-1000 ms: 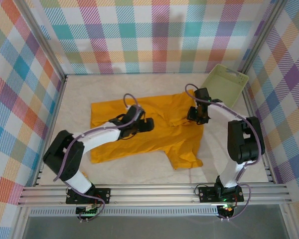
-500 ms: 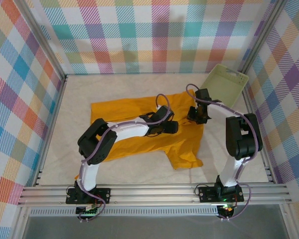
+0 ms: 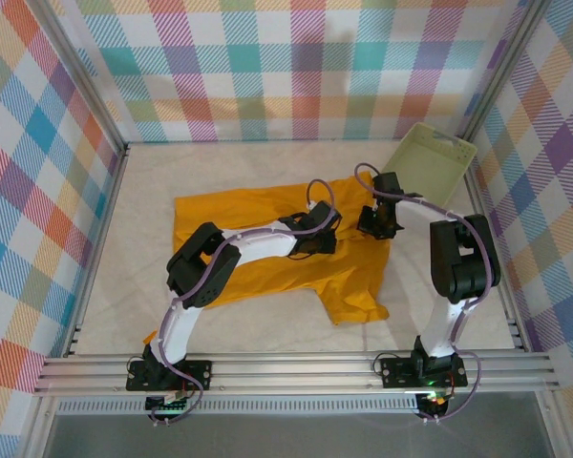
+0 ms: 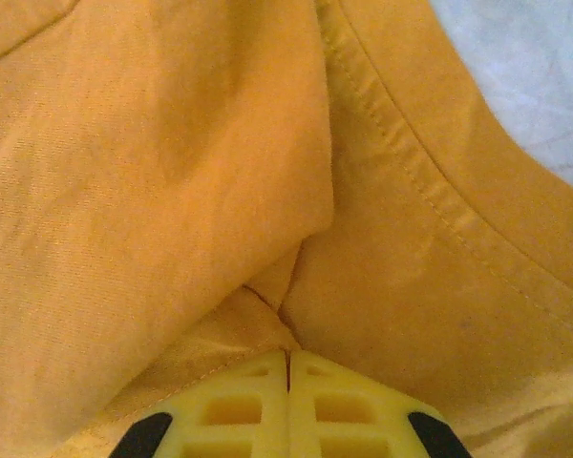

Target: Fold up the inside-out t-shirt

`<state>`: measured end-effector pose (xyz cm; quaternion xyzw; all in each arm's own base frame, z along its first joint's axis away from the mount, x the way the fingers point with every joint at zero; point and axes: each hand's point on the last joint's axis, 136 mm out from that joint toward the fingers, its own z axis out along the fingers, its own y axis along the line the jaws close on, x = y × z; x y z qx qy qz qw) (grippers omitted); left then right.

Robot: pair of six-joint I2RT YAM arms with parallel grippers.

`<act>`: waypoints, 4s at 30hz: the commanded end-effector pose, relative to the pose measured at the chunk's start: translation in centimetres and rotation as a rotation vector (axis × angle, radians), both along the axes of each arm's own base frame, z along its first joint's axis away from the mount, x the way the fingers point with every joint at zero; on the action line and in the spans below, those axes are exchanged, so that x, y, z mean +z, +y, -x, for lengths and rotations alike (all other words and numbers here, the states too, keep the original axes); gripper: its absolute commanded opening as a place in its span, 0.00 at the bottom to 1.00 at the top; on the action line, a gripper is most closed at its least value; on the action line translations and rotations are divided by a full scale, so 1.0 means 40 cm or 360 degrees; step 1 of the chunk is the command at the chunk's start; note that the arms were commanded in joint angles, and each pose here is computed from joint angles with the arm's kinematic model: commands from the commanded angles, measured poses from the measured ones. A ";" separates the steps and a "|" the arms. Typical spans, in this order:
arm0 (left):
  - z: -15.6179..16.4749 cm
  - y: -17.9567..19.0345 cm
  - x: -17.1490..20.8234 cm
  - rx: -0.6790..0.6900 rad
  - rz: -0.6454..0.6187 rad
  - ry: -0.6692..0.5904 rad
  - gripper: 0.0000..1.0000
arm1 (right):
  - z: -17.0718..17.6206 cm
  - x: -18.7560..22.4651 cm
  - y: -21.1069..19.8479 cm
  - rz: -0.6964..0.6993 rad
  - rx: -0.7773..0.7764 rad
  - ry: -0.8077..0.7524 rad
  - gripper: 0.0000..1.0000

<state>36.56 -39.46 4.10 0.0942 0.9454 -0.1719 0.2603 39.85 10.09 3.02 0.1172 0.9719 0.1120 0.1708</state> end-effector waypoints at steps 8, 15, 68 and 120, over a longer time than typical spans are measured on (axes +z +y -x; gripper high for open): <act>-0.011 0.022 0.053 0.0025 -0.0080 -0.0069 0.00 | 0.023 0.097 -0.016 0.0272 0.0082 -0.0159 0.00; -0.013 0.050 0.104 0.0043 -0.0111 -0.0145 0.00 | 0.028 0.158 -0.024 0.0394 0.0125 -0.0270 0.00; 0.135 0.559 0.050 0.0598 -0.0275 -0.0134 0.82 | 0.156 0.017 -0.045 0.0205 -0.0148 -0.0021 0.08; 0.187 0.990 -0.026 0.1625 0.0034 0.0395 0.95 | 0.233 0.098 -0.044 0.0248 -0.0114 -0.0063 0.45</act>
